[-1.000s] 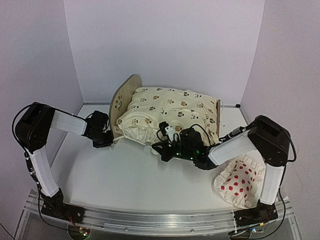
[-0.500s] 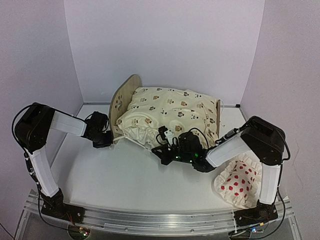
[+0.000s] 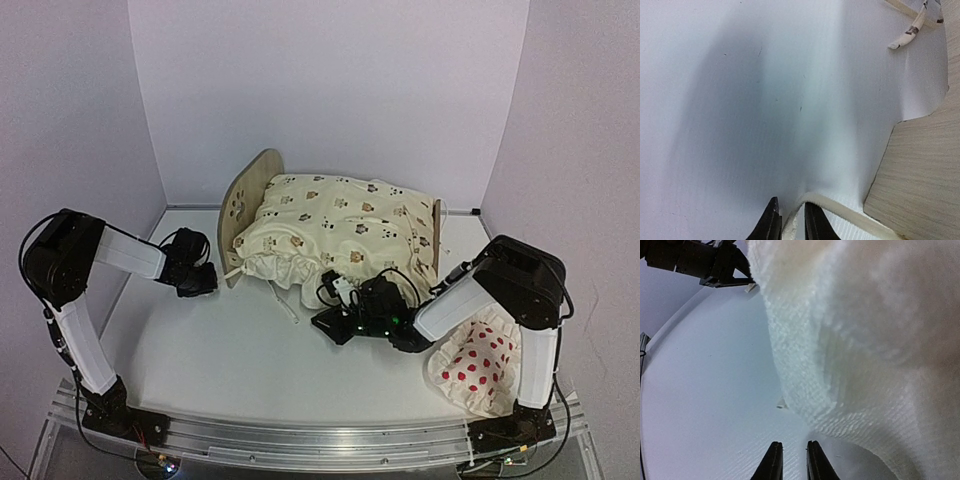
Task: Set up the pet bed
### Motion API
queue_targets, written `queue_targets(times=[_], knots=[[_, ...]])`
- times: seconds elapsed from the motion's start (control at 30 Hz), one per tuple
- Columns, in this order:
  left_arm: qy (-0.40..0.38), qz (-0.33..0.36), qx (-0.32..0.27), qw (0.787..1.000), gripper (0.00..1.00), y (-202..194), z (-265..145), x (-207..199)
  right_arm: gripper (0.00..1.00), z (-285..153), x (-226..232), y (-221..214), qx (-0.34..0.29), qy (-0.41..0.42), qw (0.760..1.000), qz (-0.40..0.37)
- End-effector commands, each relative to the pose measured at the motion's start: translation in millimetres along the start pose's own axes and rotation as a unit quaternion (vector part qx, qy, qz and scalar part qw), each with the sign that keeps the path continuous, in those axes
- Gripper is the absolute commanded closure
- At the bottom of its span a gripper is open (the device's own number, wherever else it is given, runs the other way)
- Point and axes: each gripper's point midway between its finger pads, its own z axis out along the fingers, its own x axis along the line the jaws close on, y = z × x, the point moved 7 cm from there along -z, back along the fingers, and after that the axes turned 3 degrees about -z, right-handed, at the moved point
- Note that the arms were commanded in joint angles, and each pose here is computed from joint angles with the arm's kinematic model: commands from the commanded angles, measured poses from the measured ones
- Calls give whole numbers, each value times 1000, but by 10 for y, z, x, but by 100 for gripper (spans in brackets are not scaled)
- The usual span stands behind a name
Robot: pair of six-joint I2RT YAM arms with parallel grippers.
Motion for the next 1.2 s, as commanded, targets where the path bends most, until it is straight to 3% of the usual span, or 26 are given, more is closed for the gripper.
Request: queue_targets(times=[0.0,0.33,0.7,1.0,1.17], knots=[[35,0,2,999,78,-78,-67,164,77,-86,-16,18,-6,-8,1000,-1],[26,-5,-49,998,53,11,-357,190,64,-236,-72,-29,-7,-40,999,-3],[-12,1,-113,994,22,142,-786,169,31,-448,-79,2,-19,-59,998,-5],[-66,31,-150,986,10,244,-1182,79,8,-634,-51,26,-19,-61,998,9],[-103,47,-181,977,3,341,-1436,2,2,-749,-16,105,-16,-63,998,21]])
